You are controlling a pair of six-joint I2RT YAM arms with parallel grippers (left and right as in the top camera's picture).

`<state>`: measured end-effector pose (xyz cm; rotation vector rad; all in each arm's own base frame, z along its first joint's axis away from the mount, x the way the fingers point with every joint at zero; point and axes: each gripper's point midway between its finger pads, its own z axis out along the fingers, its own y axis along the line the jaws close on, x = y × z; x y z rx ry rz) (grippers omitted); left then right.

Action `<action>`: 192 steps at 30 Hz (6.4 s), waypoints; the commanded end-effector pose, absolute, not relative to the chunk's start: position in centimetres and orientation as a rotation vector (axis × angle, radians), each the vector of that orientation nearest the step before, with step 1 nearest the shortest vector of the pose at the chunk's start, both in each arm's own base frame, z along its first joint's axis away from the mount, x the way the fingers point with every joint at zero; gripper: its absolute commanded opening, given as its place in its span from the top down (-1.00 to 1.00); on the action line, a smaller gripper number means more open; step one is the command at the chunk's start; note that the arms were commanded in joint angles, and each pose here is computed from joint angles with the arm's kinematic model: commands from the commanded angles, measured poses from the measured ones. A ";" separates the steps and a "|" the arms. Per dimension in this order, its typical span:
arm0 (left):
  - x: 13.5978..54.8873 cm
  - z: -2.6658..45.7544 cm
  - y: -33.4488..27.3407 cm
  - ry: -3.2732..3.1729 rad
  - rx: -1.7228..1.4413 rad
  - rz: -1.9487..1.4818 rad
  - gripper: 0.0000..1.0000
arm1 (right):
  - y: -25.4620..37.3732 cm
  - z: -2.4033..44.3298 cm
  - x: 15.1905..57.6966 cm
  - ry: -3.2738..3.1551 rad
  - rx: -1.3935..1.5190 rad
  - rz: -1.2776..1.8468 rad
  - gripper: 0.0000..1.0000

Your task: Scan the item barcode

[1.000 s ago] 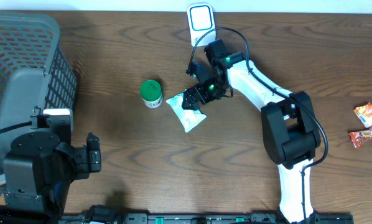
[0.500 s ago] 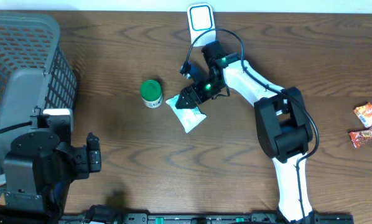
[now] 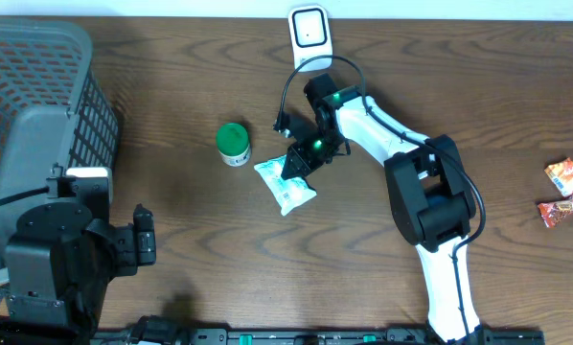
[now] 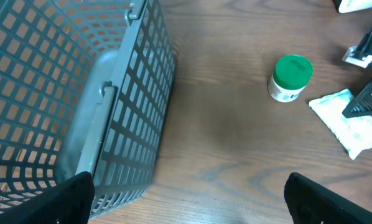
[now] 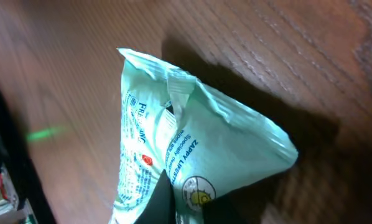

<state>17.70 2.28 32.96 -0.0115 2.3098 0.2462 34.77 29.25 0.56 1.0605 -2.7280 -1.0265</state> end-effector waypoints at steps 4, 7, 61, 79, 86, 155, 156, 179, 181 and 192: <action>17.7 33.0 2.5 2.309 -0.024 0.253 -0.96 | 27.1 -3.3 33.7 -2.714 0.942 -0.791 0.98; 17.7 33.0 2.5 2.310 -0.024 0.253 -0.96 | 26.8 -0.6 34.1 -2.719 0.856 -0.780 0.98; 17.7 33.0 2.5 2.309 -0.024 0.253 -0.96 | 26.9 -6.3 26.7 -2.585 1.048 -0.714 0.98; 17.7 33.0 2.5 2.310 -0.024 0.253 -0.96 | 29.4 11.1 31.7 -2.538 0.922 -1.511 0.97; 17.7 33.0 2.5 2.310 -0.024 0.253 -0.96 | 28.2 14.0 31.5 -2.404 0.895 -1.765 0.98; 17.7 33.0 2.5 2.310 -0.024 0.253 -0.96 | 20.4 19.9 51.8 -3.642 1.156 1.412 0.97; 17.7 33.0 2.5 2.310 -0.024 0.253 -0.96 | 20.9 20.1 52.5 -3.644 1.202 1.454 0.97; 17.7 33.0 2.5 2.310 -0.024 0.253 -0.96 | 26.6 17.8 61.7 -3.518 2.382 1.702 0.97; 17.6 33.0 2.5 2.309 -0.025 0.253 -0.96 | 26.0 16.5 62.3 -3.496 2.370 1.712 0.98; 17.7 33.0 2.5 2.310 -0.024 0.253 -0.96 | 26.5 9.1 62.0 -3.268 2.468 1.514 0.97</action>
